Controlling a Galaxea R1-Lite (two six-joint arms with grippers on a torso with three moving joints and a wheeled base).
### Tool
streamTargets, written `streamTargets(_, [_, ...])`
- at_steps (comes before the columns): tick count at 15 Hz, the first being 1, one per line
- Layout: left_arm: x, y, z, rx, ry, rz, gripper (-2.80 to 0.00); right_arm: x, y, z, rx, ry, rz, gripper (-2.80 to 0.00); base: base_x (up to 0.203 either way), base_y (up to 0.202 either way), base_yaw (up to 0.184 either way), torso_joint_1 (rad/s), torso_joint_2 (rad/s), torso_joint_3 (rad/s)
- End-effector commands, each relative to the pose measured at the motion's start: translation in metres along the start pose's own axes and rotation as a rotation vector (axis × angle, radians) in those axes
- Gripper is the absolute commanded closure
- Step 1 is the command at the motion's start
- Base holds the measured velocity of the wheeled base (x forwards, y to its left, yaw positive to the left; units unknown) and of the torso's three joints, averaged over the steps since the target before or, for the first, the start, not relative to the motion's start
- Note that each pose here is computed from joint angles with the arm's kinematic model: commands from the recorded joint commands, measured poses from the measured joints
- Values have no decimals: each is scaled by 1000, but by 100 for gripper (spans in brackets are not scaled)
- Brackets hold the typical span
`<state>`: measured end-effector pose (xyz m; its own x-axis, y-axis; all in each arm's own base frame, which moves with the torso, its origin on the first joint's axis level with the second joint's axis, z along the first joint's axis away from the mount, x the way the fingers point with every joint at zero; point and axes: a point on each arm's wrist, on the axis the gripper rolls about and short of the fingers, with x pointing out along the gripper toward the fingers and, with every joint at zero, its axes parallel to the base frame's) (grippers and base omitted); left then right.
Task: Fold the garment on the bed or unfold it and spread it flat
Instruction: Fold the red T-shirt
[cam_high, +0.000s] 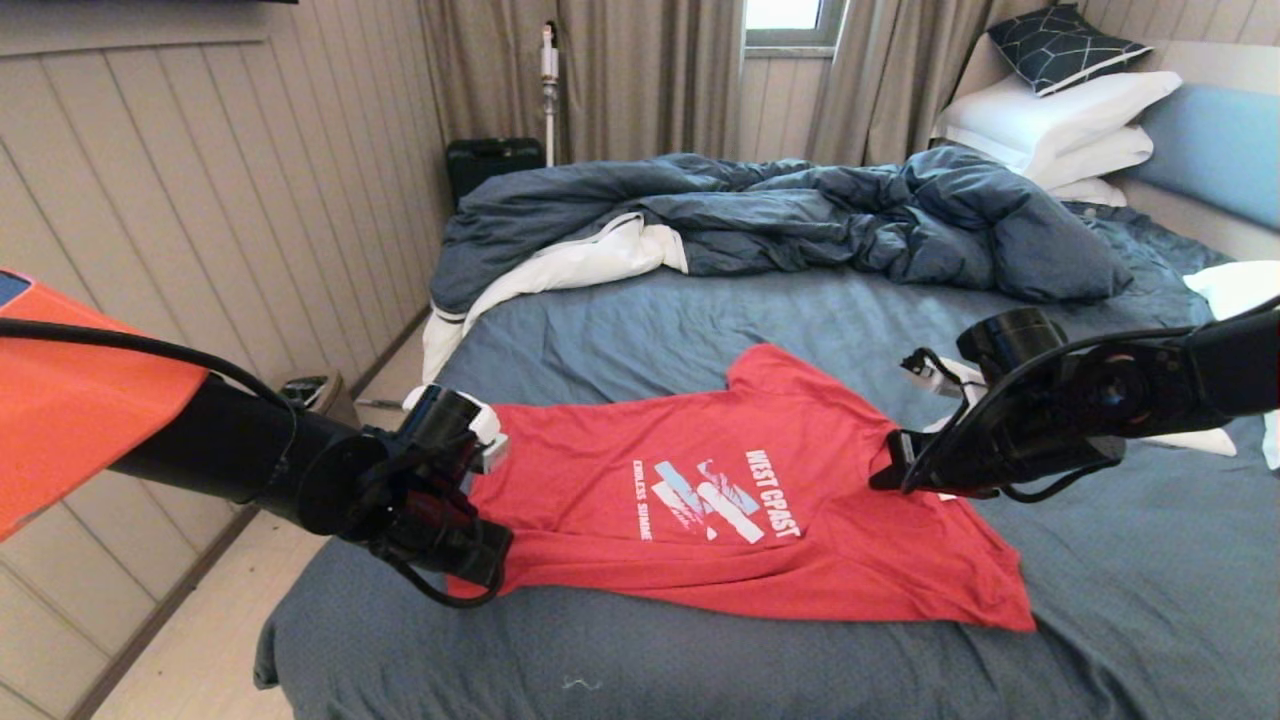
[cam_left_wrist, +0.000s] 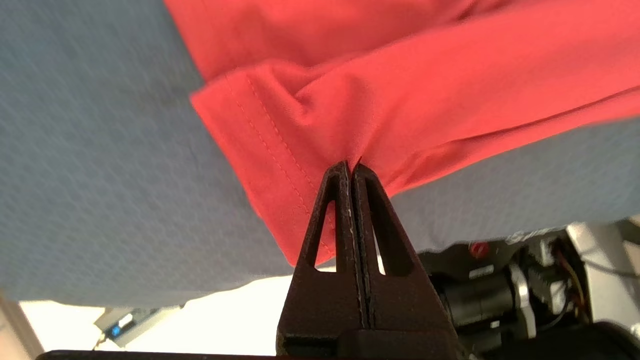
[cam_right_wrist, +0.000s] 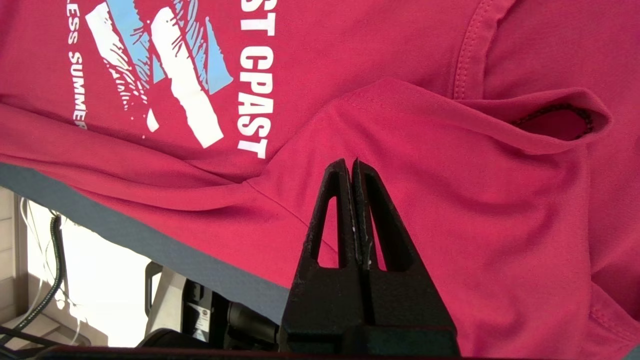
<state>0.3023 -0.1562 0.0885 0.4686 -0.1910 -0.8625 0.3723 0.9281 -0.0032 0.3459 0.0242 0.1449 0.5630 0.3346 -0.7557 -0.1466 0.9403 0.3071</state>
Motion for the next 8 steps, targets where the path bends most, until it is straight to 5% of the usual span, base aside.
streamTargets(1, [-4,0,5,0,-23,0,0,1,0,0,1,4,2,0,0,0,0,0,0,0])
streamTargets(8, [-15,10,51,9,-163,26,0,1,0,-1,2,5,2,0,0,0,0,0,0,0])
